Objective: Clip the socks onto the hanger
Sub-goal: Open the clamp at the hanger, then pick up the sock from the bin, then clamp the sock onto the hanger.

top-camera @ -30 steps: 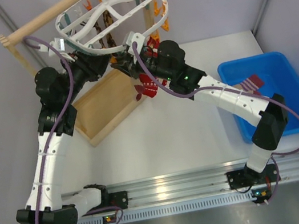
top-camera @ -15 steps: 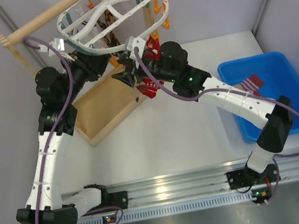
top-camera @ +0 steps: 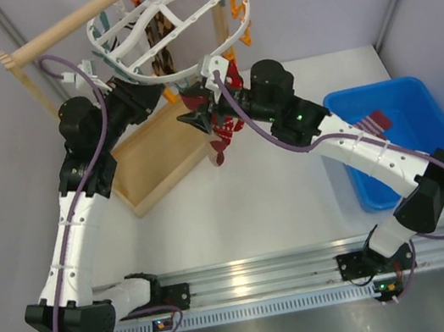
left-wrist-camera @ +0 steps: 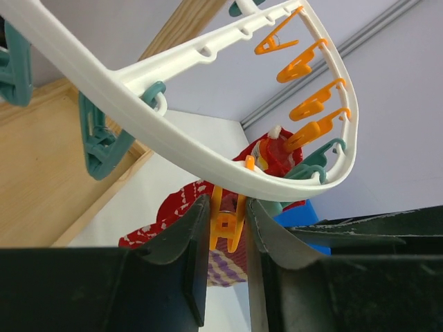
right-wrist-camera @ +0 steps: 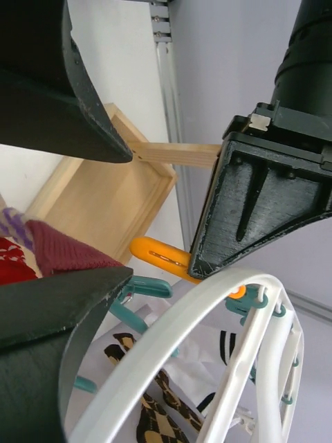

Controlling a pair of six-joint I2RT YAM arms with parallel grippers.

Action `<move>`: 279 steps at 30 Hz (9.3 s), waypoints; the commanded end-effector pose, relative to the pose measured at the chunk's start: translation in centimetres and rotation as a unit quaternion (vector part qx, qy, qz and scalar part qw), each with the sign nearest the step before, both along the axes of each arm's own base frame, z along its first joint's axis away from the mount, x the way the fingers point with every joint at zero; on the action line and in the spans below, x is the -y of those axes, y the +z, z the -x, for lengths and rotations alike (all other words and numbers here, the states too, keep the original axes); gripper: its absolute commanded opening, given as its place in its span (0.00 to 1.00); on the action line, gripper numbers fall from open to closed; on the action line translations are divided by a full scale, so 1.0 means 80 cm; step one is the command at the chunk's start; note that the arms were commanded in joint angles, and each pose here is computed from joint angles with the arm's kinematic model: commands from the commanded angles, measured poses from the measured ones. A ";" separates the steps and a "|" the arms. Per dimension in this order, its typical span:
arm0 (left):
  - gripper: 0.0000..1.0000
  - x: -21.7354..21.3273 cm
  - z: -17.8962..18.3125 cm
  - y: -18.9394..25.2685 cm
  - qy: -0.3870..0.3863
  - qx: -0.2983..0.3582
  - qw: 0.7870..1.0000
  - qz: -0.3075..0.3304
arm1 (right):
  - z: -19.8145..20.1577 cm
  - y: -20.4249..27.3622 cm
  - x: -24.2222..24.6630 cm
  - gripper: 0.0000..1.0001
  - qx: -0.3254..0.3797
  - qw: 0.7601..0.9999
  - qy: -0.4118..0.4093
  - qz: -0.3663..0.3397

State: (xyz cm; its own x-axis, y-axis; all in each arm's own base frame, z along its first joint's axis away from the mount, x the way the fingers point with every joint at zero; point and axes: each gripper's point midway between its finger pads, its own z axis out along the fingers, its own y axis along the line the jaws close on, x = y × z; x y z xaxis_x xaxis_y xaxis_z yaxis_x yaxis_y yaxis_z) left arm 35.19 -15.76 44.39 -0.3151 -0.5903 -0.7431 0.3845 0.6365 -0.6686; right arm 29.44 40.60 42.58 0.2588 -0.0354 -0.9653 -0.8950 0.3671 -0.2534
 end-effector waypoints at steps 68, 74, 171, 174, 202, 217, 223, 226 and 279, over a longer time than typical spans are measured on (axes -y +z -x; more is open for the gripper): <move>0.00 -0.013 0.000 0.001 0.025 0.018 0.999 -0.010 | -0.192 -0.445 0.737 0.58 -0.459 0.516 -0.722 -0.035; 0.00 -0.012 -0.002 -0.005 0.025 0.012 1.000 -0.011 | -0.183 -0.470 0.724 0.59 -0.474 0.514 -0.715 -0.013; 0.00 0.032 0.013 -0.014 -0.100 0.038 0.994 -0.030 | -0.059 -0.051 0.010 0.00 -0.019 0.988 0.144 0.051; 0.00 0.033 0.014 -0.015 -0.102 0.038 0.994 -0.032 | -0.056 -0.047 0.012 0.00 -0.021 0.988 0.147 0.047; 0.00 0.033 0.014 -0.015 -0.103 0.047 0.993 -0.037 | -0.029 -0.045 0.011 0.00 -0.040 0.978 0.199 0.051; 0.00 0.033 0.015 -0.017 -0.104 0.046 0.993 -0.040 | -0.043 -0.029 0.005 0.00 -0.065 0.980 0.186 0.026; 0.00 0.034 0.014 -0.013 -0.105 0.046 0.993 -0.034 | -0.051 -0.045 0.007 0.00 -0.064 0.983 0.167 0.050; 0.00 0.034 0.012 -0.013 -0.106 0.044 0.993 -0.031 | -0.059 -0.051 0.007 0.00 -0.061 0.985 0.151 0.057; 0.98 0.003 0.051 -0.017 -0.070 0.062 0.991 -0.095 | -0.088 0.017 0.050 0.00 -0.081 0.995 0.057 -0.015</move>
